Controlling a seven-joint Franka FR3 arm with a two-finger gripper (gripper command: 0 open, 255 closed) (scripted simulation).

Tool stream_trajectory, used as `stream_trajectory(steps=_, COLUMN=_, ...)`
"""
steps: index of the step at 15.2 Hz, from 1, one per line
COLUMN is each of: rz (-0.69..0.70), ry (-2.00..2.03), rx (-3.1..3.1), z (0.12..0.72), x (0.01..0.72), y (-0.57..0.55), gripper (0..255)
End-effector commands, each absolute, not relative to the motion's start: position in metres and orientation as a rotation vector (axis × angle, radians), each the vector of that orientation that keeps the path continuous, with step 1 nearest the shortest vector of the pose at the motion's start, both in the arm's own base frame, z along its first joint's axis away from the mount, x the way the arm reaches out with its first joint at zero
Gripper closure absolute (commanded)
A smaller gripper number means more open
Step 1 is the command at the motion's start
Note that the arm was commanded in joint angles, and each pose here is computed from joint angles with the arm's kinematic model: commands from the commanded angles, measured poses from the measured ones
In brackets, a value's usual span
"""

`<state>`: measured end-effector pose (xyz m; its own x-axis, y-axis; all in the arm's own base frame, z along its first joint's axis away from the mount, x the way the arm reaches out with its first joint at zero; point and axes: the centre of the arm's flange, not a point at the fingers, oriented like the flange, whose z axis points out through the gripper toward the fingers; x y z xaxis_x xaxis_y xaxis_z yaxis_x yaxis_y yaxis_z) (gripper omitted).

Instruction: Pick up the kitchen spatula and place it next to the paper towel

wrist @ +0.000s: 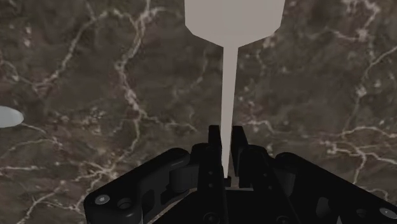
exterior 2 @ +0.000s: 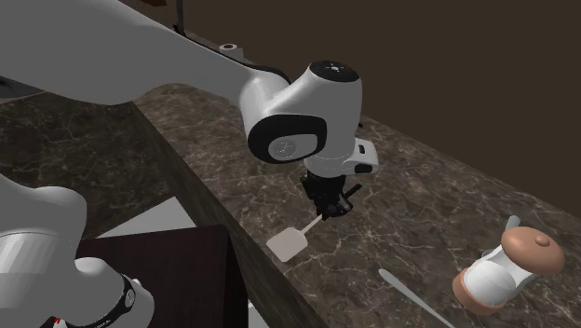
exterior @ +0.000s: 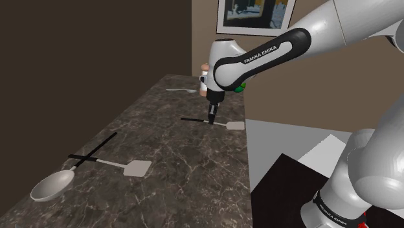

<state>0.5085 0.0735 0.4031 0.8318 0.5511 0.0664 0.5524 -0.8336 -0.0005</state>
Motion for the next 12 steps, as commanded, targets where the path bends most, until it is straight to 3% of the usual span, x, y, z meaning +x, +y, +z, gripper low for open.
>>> stream_trajectory(steps=1, rz=-0.099, ry=-0.900, rx=-2.988, z=0.403, x=0.508, y=0.074, gripper=255)
stream_trajectory(steps=12, rz=-0.099, ry=-0.900, rx=-2.988, z=0.461, x=0.508, y=0.074, gripper=255)
